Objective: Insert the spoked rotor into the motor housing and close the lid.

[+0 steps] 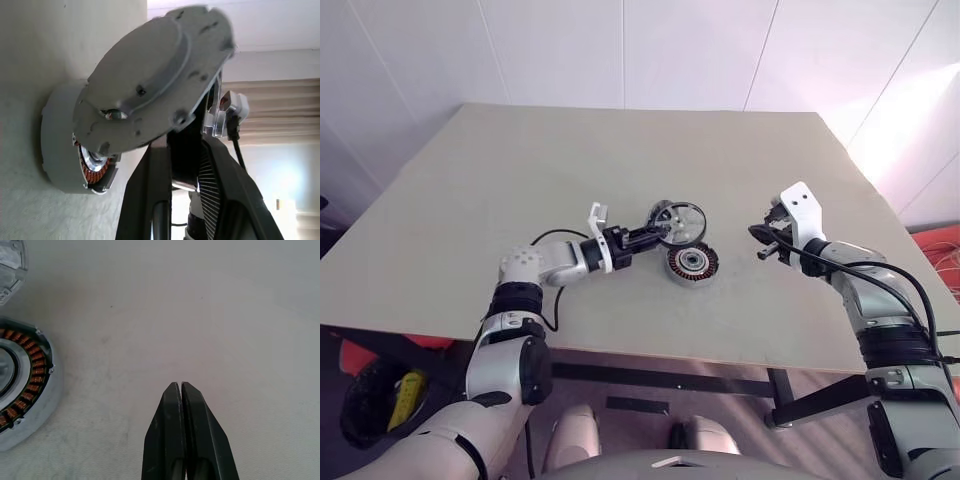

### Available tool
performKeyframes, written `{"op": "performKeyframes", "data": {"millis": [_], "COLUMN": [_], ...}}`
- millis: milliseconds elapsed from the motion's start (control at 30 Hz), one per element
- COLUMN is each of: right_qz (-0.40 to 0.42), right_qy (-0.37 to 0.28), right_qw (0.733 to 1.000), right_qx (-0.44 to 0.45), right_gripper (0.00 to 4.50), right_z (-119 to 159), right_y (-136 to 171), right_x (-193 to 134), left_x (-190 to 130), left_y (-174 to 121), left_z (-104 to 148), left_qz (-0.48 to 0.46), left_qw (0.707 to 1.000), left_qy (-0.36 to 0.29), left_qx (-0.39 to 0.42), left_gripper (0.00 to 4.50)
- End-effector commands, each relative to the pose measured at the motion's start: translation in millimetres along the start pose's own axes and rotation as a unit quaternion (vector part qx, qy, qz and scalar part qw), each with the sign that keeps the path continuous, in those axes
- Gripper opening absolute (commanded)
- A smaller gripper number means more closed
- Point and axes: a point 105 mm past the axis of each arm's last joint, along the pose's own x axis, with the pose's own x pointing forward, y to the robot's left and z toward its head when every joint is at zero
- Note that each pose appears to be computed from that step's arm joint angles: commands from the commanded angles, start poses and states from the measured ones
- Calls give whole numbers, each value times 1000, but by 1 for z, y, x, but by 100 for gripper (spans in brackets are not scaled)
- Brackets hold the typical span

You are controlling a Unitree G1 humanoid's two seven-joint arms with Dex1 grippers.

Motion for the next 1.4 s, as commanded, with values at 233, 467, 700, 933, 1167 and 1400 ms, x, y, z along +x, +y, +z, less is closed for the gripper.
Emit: {"op": "performKeyframes", "data": {"millis": [233, 467, 700, 933, 1167, 1400], "right_qz": [2, 25, 80, 114, 109, 102], "right_qy": [-24, -26, -38, -53, -58, -61], "right_qw": [999, 999, 995, 991, 991, 991], "right_qx": [-32, -36, -50, -49, -53, -55], "right_gripper": [0, 0, 0, 0, 0, 0], "right_z": [17, 17, 26, 37, 48, 52], "right_y": [-13, -13, -2, 15, 16, 14], "right_x": [-27, -43, -62, -66, -68, -66], "left_x": [21, 25, 26, 30, 33, 33], "left_y": [-3, -1, 8, 15, 20, 21], "left_z": [-7, -4, -6, -12, -10, -7], "left_qz": [-2, 8, 27, 45, 59, 63], "left_qw": [999, 999, 999, 998, 997, 997], "left_qy": [39, 34, 38, 47, 38, 31], "left_qx": [6, 3, 5, 2, 10, 22], "left_gripper": [40, 40, 40, 40, 40, 40]}}
